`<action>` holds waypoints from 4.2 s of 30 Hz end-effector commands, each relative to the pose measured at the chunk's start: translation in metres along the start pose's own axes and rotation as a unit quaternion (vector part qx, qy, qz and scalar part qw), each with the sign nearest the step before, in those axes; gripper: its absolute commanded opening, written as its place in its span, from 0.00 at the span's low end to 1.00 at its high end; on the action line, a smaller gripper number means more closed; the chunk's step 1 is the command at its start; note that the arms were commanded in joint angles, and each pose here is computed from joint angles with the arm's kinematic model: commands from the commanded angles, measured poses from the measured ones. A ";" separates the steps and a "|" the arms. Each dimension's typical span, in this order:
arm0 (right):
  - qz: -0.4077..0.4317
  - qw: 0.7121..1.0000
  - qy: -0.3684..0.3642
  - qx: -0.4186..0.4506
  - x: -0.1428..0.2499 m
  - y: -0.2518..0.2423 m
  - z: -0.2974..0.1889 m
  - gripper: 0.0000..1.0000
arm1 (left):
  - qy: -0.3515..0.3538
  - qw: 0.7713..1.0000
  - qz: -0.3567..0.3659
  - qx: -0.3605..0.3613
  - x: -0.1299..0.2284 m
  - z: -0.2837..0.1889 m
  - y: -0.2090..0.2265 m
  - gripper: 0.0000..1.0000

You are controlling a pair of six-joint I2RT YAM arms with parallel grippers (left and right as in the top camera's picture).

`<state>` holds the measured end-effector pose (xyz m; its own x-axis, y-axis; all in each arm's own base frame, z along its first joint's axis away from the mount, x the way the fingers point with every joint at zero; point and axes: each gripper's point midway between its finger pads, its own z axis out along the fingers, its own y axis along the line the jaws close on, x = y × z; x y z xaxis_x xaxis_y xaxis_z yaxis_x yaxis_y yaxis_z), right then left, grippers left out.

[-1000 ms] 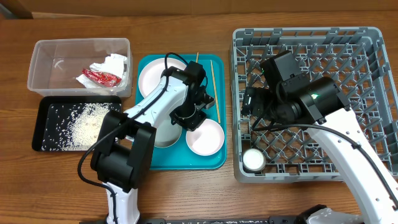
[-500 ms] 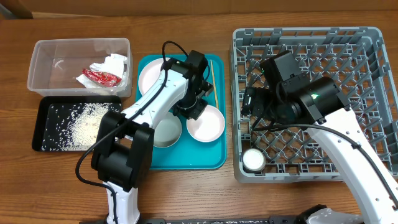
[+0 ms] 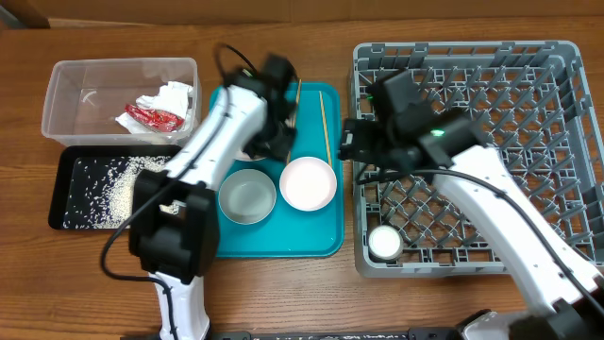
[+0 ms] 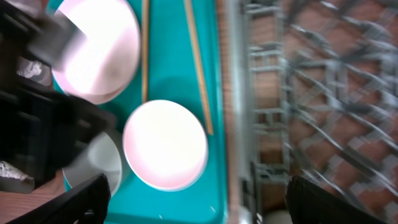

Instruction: Sort waste into correct bins and load items into the dishwasher

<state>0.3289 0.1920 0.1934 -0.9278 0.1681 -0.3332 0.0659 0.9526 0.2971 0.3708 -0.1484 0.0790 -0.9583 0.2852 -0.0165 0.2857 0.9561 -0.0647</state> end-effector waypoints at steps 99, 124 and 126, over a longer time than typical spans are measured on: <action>-0.275 0.754 -0.228 0.551 -0.153 -0.068 0.069 0.20 | -0.197 0.970 -0.141 0.030 -0.067 -0.152 0.100 1.00; -0.150 0.978 -0.012 -0.144 -0.001 0.128 0.044 0.85 | -0.197 0.970 -0.141 0.030 -0.067 -0.152 0.100 1.00; -0.106 0.983 0.043 -0.147 0.029 0.125 0.067 0.69 | -0.197 0.970 -0.141 0.030 -0.067 -0.152 0.100 0.99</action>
<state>0.3791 0.2966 0.1974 -0.8114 -0.0955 -0.5767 -0.2841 0.9267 0.2461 0.4620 -0.0594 0.2160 -0.9368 -0.0403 -0.3476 0.0203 0.9854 -0.1692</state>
